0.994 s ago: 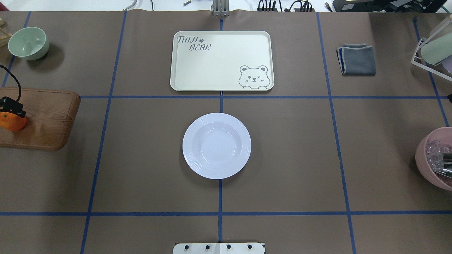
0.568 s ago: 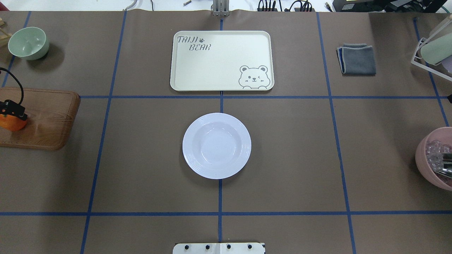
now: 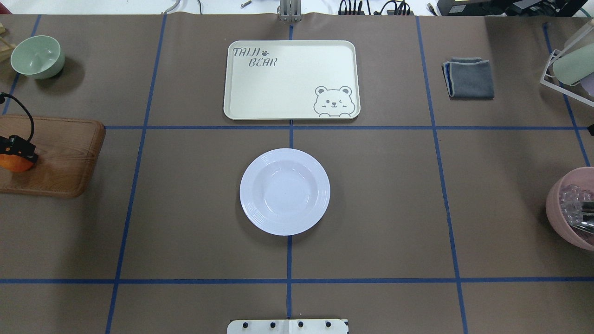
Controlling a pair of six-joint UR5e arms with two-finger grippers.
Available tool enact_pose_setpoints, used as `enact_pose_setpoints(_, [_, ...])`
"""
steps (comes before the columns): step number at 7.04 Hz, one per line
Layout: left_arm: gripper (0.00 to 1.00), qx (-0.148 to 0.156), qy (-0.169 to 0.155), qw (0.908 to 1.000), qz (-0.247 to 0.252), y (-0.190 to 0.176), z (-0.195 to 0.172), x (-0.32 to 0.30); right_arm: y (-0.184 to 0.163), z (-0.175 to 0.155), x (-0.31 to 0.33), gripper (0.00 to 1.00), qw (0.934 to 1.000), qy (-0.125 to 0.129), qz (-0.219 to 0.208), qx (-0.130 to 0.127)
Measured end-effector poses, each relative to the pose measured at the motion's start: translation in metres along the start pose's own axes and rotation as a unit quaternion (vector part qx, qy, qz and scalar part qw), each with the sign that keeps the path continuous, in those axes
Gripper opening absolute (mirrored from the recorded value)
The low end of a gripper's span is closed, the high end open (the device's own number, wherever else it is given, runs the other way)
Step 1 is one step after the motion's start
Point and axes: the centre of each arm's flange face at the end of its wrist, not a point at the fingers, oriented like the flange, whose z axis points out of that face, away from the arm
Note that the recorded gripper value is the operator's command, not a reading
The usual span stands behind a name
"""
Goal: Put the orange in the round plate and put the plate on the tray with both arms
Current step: 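Close the left gripper on the orange and lift it, then carry the orange with the left gripper over the white plate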
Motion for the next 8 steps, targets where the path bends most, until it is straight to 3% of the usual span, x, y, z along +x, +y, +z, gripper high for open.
enact_pose_setpoints(1, [0.21,-0.001,0.0,1.0,-0.001,0.001,0.001,0.001,0.0,0.0,0.0,1.0,1.0,0.0,0.0,0.0])
enact_pose_setpoints(2, [0.0,-0.002,0.0,1.0,-0.001,0.001,0.002,0.002,0.0,0.0,0.0,1.0,1.0,0.0,-0.001,0.001])
enact_pose_setpoints(5, [0.0,0.017,0.024,0.9992,-0.027,-0.023,-0.027,0.053,-0.001,0.001,0.0,1.0,1.0,0.001,-0.002,0.0])
enact_pose_setpoints(8, [0.0,-0.01,0.063,0.9944,-0.084,-0.036,-0.081,0.239,-0.001,0.003,-0.001,1.0,1.0,0.001,-0.004,-0.002])
